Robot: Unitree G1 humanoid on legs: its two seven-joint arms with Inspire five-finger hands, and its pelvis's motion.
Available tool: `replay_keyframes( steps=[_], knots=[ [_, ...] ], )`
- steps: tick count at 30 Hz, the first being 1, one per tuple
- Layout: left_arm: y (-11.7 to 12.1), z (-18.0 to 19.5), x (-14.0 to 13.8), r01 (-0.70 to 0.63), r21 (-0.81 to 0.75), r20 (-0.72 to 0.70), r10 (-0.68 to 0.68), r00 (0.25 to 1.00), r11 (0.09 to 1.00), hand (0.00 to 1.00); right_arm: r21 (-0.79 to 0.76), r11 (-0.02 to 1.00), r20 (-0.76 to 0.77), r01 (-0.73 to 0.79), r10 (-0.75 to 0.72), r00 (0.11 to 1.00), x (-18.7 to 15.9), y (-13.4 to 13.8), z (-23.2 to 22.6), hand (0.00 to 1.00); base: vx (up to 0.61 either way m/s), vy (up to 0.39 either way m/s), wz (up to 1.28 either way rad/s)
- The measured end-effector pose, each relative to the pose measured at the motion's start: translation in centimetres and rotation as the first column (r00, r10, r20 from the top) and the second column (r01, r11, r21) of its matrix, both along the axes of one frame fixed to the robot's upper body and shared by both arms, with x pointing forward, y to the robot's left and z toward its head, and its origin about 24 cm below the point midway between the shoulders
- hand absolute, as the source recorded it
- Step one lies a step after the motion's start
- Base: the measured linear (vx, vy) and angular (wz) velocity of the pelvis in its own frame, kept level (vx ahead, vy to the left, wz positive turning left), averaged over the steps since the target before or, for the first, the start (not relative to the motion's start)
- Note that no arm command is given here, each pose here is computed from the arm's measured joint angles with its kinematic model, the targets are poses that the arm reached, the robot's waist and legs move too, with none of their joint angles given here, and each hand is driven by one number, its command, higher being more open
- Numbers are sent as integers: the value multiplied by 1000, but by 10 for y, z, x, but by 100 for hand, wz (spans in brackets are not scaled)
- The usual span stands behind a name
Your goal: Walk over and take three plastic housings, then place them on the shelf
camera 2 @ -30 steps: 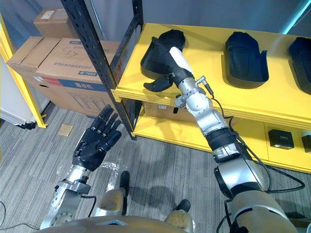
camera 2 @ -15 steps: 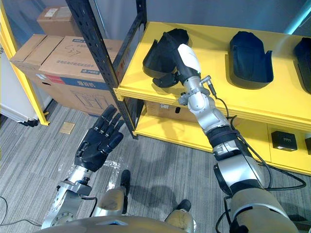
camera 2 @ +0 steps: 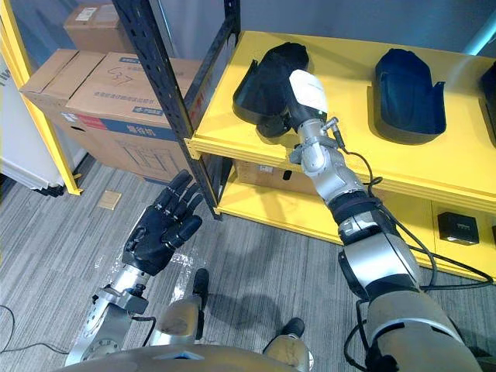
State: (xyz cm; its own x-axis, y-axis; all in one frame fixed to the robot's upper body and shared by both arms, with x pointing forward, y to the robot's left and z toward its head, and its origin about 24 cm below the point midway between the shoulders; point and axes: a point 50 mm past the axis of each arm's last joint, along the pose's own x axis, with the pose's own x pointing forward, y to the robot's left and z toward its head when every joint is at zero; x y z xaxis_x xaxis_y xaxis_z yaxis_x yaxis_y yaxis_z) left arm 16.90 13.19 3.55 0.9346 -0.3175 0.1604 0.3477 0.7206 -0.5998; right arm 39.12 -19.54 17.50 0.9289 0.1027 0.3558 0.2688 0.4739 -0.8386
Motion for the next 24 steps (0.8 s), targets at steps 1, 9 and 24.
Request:
replay_keyframes(
  steps=[1, 9, 24],
  knots=[
    [0, -1, 0, 1, 0, -3, -1, 1000, 1000, 100, 1, 1000, 3, 4, -4, 1000, 0, 0, 0, 100, 0, 0, 0],
    [-6, -6, -1, 21, -3, -30, -21, 999, 1000, 100, -13, 995, 52, 94, -93, 994, 2, -9, 2, 100, 0, 0, 0],
    [-8, -3, 3, 25, -4, -15, -25, 1000, 1000, 100, 9, 994, 59, 112, -113, 992, 2, -12, 5, 100, 0, 0, -1]
  ],
)
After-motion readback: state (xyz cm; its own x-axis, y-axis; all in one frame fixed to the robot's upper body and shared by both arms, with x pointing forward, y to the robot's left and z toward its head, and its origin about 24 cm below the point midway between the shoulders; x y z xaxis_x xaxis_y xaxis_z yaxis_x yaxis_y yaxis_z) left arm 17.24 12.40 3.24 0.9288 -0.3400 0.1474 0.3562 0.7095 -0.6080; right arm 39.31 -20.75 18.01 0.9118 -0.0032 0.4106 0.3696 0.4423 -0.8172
